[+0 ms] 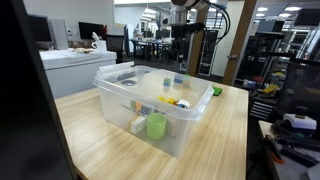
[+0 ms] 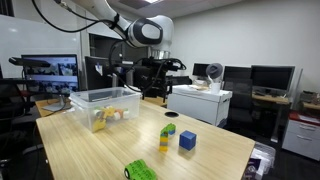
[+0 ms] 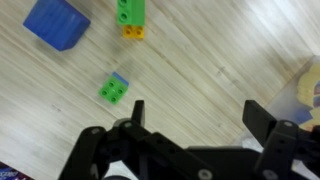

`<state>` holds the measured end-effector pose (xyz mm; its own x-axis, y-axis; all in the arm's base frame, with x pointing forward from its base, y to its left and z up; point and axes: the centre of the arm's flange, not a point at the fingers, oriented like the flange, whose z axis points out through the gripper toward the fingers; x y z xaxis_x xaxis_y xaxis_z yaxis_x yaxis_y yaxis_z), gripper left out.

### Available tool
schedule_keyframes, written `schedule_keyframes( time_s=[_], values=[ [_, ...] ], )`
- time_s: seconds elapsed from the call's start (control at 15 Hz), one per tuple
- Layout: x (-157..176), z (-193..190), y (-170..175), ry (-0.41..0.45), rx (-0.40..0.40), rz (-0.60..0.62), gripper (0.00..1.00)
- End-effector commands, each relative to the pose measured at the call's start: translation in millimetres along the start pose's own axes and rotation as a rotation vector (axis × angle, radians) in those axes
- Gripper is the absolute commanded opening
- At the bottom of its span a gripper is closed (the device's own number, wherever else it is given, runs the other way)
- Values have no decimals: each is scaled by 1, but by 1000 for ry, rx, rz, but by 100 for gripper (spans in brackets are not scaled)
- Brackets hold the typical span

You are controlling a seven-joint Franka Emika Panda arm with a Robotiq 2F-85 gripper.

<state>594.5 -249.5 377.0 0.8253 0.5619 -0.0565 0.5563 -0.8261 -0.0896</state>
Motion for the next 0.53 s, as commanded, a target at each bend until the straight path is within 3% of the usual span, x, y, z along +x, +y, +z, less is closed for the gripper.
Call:
schedule_keyframes(
  time_s=[0.0, 0.47],
  values=[
    [-14, 33, 23, -74, -72, 79, 100],
    [-6, 117, 55, -89, -151, 200, 100]
  ],
)
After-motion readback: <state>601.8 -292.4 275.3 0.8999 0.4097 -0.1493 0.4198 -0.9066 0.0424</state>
